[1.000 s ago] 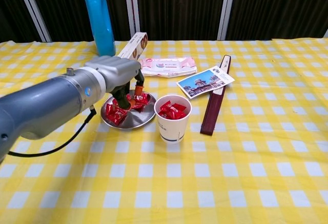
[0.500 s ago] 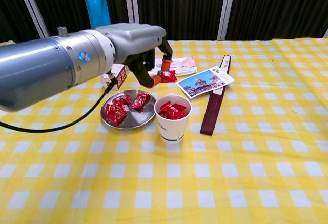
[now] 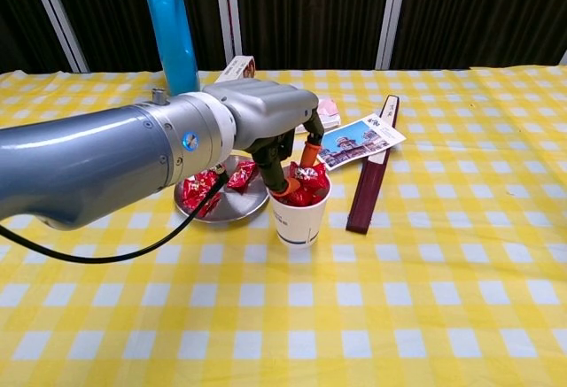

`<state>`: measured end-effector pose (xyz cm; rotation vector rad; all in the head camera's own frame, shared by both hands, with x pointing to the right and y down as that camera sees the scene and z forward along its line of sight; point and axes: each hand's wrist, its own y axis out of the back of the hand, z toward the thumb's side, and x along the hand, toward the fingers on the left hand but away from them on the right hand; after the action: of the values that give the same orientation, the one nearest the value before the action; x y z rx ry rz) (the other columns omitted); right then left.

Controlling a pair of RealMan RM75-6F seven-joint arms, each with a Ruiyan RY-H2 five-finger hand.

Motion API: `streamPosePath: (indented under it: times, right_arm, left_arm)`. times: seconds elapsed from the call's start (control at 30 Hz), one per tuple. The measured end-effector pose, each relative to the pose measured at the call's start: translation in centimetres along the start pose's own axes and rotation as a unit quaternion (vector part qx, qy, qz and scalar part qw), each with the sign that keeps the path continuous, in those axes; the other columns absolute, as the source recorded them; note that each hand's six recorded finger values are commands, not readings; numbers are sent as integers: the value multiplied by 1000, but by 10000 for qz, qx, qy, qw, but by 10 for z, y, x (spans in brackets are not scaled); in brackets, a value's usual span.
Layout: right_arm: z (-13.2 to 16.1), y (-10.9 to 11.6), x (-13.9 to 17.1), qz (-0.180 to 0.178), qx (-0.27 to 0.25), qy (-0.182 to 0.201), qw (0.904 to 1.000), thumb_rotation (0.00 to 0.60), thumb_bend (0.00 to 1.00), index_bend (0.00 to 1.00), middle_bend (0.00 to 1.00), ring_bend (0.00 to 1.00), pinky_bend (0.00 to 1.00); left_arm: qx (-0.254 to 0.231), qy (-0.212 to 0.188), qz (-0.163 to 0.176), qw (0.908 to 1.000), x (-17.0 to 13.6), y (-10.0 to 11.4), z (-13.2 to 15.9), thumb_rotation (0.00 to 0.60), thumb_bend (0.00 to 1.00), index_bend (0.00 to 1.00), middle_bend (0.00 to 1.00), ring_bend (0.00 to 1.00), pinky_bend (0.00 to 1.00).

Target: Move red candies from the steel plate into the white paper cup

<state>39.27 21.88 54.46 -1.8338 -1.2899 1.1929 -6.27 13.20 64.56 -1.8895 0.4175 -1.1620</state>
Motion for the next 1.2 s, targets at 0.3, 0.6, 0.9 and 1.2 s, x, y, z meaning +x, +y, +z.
streamPosePath:
  times: [0.3,0.6,0.9,1.2]
  right_arm:
    - [0,0,0,3,14,10,10000,600,388,0,0,0,0]
    - [-1,0,1,1,21,8,10000,600,388,0,0,0,0]
    - [-3,-3,1,51,139,-22,9999,600,387,0,0,0,0]
    - [-8,-6,0,75,564,-75,9984,600,387,0,0,0,0]
  left_arm:
    - [-281,47,227,9993,0,11,-1,600,300,376,910,960,1000]
    - [-848,265,900,9920,-16,45,-23,600,297,352,891,942,1000]
    - [-1083,874,1632,9767,-83,62,-102,600,274,265,597,691,813]
    - [-813,1346,1831,9704,-190,30,-179,600,108,44,90,118,258]
